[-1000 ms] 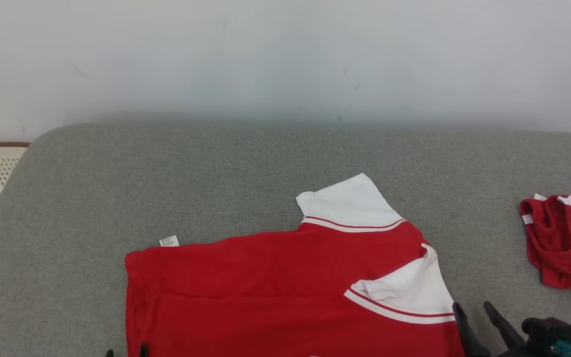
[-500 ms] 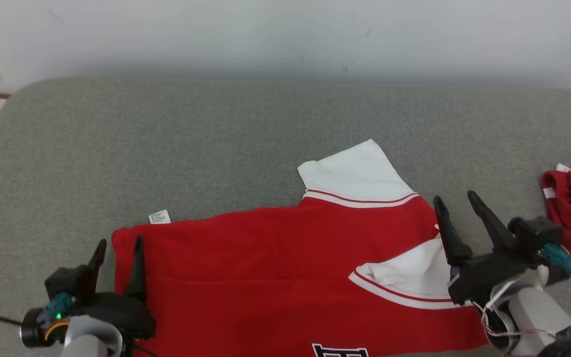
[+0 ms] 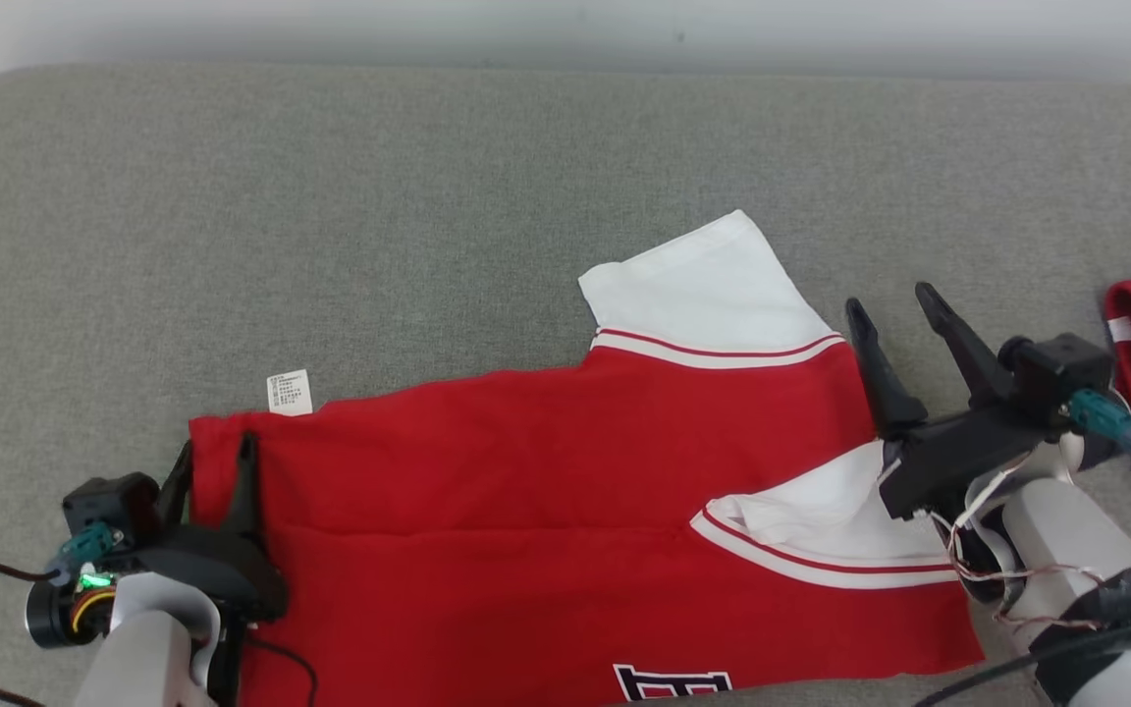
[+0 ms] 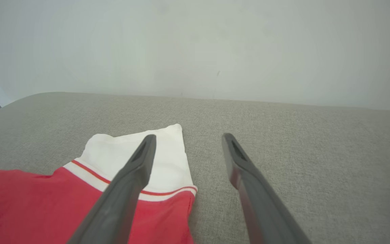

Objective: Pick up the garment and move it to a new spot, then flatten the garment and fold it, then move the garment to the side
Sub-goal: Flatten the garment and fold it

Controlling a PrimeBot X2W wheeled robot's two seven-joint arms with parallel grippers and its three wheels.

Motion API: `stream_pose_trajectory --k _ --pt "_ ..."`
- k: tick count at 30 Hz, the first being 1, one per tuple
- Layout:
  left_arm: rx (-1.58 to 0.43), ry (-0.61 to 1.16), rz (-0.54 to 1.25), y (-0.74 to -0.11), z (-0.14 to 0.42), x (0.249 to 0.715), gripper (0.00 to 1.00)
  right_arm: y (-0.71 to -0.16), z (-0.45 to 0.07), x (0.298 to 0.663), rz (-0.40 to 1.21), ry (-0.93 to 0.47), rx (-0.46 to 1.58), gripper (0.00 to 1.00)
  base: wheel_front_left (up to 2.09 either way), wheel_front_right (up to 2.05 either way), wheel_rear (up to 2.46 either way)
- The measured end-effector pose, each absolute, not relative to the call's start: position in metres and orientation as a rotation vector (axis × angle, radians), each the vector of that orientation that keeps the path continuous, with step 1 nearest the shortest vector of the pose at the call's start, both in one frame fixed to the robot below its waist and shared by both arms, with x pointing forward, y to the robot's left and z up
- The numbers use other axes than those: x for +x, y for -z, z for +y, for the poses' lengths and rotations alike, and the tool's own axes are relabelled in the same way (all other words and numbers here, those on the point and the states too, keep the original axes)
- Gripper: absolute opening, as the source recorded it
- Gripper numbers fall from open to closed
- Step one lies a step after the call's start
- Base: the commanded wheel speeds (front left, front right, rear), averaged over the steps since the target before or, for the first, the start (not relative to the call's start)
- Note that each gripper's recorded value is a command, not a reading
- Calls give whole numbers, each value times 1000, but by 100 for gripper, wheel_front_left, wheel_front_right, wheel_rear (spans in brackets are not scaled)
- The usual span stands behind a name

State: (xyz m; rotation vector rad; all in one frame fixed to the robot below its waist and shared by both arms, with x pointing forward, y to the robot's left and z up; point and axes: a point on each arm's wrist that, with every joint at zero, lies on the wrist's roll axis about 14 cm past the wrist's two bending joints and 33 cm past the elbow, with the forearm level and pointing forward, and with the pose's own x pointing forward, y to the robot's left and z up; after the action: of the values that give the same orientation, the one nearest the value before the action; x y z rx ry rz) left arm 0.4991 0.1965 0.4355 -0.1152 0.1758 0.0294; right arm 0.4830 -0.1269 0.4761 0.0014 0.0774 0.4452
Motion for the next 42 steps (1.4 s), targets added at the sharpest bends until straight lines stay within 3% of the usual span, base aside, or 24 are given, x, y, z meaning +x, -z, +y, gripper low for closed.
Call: stream_pose_trajectory --k 1,2,3,15,24,25,27,28,29,30,42 --pt "-116 -32 176 -435 197 501 37 -475 -125 486 81 -451 -2 100 0 0 0" --pt "-117 -33 176 -435 198 503 13 -473 -124 490 88 -454 -6 100 0 0 0" --pt "-116 -35 173 -435 199 504 0 -470 -124 494 101 -458 -14 100 0 0 0" --pt "-75 -10 90 -458 204 507 0 -448 -108 557 313 -480 -97 100 0 0 0" --pt "-99 -6 86 -460 205 502 0 -413 -92 576 506 -491 -124 100 0 0 0" --pt "-98 -6 89 -459 205 501 0 -408 -91 577 522 -491 -131 94 0 0 0" --pt "-96 -14 96 -456 207 500 0 -400 -89 578 546 -491 -134 46 0 0 0" --pt "-100 -15 98 -455 207 500 0 -400 -89 580 548 -489 -134 39 0 0 0" --pt "-99 -18 99 -454 207 500 0 -399 -88 582 549 -490 -133 11 0 0 0" --pt "-96 -17 99 -454 207 500 0 -398 -87 583 547 -491 -133 0 0 0 0" --pt "-76 25 62 -466 194 518 0 -418 -120 609 415 -397 -172 0 0 0 0"
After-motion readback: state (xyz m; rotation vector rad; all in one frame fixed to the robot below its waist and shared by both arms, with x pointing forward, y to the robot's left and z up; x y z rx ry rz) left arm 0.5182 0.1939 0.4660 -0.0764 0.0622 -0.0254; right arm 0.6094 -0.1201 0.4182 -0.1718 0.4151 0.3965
